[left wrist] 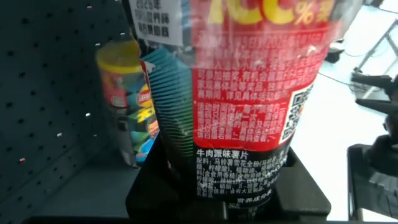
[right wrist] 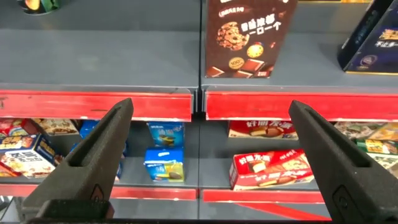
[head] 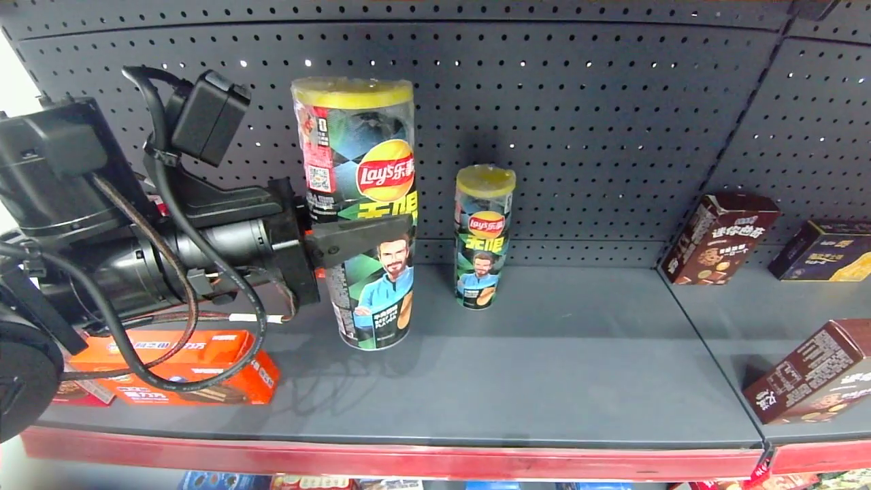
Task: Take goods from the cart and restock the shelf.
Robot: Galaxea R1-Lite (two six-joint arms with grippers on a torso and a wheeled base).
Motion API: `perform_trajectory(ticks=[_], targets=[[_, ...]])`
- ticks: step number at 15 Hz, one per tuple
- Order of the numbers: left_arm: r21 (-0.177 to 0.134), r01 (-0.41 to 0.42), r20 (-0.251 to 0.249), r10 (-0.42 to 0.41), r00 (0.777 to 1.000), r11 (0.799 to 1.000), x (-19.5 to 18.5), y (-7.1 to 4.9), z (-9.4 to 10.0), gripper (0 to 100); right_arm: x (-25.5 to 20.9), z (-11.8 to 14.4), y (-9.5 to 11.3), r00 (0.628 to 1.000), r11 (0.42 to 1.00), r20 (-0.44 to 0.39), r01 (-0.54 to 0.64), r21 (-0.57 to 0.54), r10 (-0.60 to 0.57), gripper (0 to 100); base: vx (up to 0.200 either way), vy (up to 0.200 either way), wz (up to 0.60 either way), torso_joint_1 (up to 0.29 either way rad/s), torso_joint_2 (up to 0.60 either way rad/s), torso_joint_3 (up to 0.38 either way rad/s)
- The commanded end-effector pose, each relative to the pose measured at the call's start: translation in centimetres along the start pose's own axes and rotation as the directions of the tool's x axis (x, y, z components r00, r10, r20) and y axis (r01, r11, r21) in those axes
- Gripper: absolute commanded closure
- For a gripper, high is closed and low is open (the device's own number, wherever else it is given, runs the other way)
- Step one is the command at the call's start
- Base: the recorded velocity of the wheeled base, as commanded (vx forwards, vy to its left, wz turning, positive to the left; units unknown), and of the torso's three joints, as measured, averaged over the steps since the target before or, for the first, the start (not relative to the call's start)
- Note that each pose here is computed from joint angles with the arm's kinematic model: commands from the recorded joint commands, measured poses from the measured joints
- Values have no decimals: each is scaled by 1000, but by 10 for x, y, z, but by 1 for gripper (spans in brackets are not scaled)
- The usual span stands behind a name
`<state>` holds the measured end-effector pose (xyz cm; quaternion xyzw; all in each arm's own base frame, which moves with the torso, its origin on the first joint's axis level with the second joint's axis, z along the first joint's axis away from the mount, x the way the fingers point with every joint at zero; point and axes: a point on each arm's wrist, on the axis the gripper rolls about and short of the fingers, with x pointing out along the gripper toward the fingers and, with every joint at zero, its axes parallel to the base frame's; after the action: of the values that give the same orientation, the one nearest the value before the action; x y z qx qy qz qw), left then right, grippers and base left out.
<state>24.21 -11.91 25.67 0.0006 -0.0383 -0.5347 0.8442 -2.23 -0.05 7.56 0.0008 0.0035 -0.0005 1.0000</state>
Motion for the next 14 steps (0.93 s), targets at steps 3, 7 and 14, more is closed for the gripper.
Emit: perform_trajectory(ticks=[3, 7, 14], targets=[[10, -6, 13, 6, 1000, 1000, -5, -3, 5, 100, 1, 1, 0, 1000, 1000, -10, -10, -6, 10, 0, 0, 0, 0, 0, 0, 0], [-9, -15, 16, 15, 1000, 1000, -17, -13, 0, 100, 25, 110, 4, 980, 978, -18, -199, 62, 201, 0, 0, 0, 0, 0, 0, 0], [-42, -51, 10, 52, 999, 998, -31, -19, -4, 100, 115, 153, 31, 883, 886, -90, -464, -5, 461, 0, 0, 0, 0, 0, 0, 0]])
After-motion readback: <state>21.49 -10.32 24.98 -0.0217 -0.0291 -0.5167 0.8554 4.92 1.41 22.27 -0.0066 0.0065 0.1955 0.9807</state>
